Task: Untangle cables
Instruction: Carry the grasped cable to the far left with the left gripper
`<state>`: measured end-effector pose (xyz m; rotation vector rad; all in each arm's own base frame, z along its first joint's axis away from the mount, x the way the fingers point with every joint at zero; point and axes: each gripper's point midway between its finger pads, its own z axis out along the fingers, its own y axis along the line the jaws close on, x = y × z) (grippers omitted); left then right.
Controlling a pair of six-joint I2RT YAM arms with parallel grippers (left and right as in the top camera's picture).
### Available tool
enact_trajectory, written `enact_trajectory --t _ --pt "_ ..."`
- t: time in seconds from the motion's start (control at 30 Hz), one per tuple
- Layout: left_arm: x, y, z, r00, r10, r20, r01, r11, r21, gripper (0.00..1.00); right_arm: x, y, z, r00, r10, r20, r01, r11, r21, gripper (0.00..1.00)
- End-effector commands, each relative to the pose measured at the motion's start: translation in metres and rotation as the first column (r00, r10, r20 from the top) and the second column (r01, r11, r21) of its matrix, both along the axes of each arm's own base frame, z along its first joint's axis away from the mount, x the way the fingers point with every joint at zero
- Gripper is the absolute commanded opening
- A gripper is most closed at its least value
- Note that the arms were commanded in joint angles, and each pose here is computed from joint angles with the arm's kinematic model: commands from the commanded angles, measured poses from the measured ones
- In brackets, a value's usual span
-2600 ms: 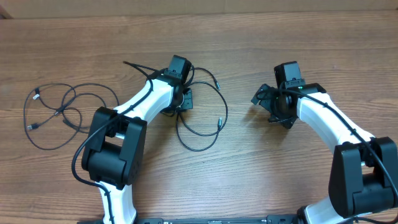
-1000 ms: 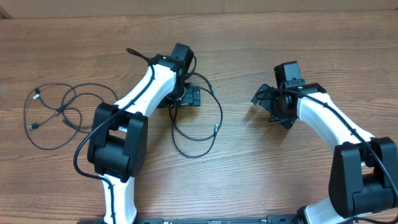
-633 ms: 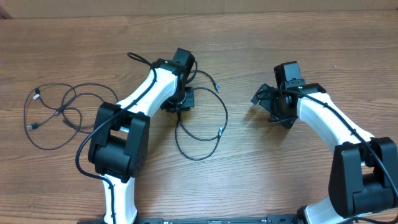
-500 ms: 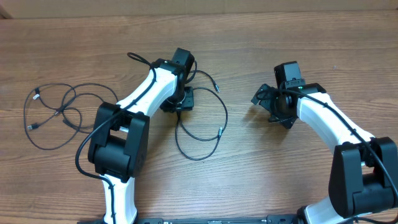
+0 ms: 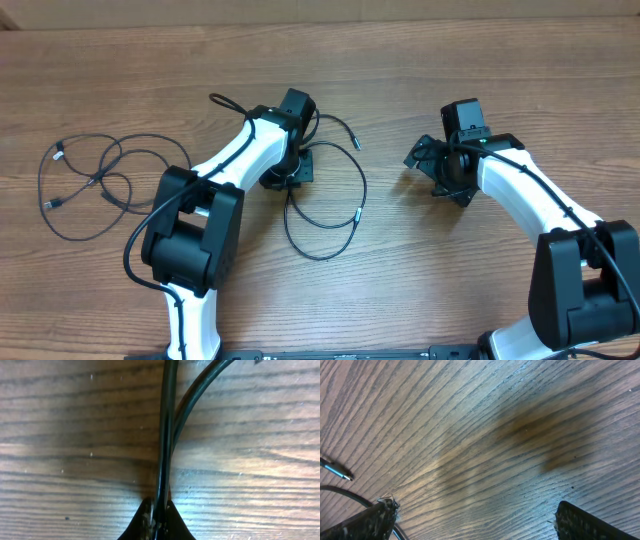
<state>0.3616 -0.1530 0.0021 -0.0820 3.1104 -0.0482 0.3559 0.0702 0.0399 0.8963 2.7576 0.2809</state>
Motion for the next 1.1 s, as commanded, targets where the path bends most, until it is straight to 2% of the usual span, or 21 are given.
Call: enact_trajectory --t 0.0,0.1,0.13,0.2,0.33,0.4,0.53,0.67,0.8,1.0,1.07 --pt "0.016 -0.005 0.050 0.993 0.013 0.113 -0.006 0.998 -0.058 0.04 0.006 -0.002 0.011 0.999 -0.003 0.038 0.003 1.000 -0.004 1.00" --pt "0.033 0.004 0.131 0.948 0.054 0.314 -0.020 0.994 -0.110 0.04 0.006 -0.002 0.011 0.999 -0.003 0.038 0.003 1.000 -0.004 1.00" --pt "0.035 0.008 0.143 0.937 0.063 0.345 -0.026 0.993 -0.111 0.04 0.006 -0.002 0.011 0.999 -0.003 0.038 0.003 1.000 -0.004 1.00" --pt "0.039 0.038 0.198 0.864 0.116 0.490 -0.087 0.993 -0.082 0.04 0.006 -0.002 0.011 0.999 -0.003 0.038 0.003 1.000 -0.004 1.00" --pt "0.038 0.090 0.243 0.765 0.177 0.620 -0.223 0.975 -0.003 0.04 0.006 -0.002 0.011 0.999 -0.003 0.038 0.003 1.000 -0.004 1.00" --pt "0.033 0.138 0.255 0.723 0.222 0.655 -0.356 0.932 0.076 0.04 0.006 -0.002 0.011 0.999 -0.003 0.038 0.003 1.000 -0.004 1.00" --pt "0.024 0.191 0.243 0.726 0.293 0.621 -0.477 0.866 0.149 0.04 0.006 -0.002 0.011 0.999 -0.003 0.038 0.003 1.000 -0.004 1.00" --pt "0.015 0.238 0.219 0.701 0.442 0.560 -0.610 0.779 0.148 0.09 0.006 -0.002 0.011 0.999 -0.003 0.038 0.003 1.000 -0.004 1.00" --pt "0.009 0.267 0.184 0.697 0.572 0.433 -0.663 0.744 0.084 0.07 0.006 -0.002 0.011 0.999 -0.003 0.038 0.003 1.000 -0.004 1.00" --pt "-0.005 0.294 0.140 0.681 0.679 0.274 -0.718 0.693 0.066 0.06 0.006 -0.002 0.011 0.999 -0.003 0.038 0.003 1.000 -0.004 1.00" --pt "-0.007 0.298 0.126 0.676 0.701 0.227 -0.728 0.682 0.061 0.16 0.006 -0.002 0.011 0.999 -0.003 0.038 0.003 1.000 -0.004 1.00"
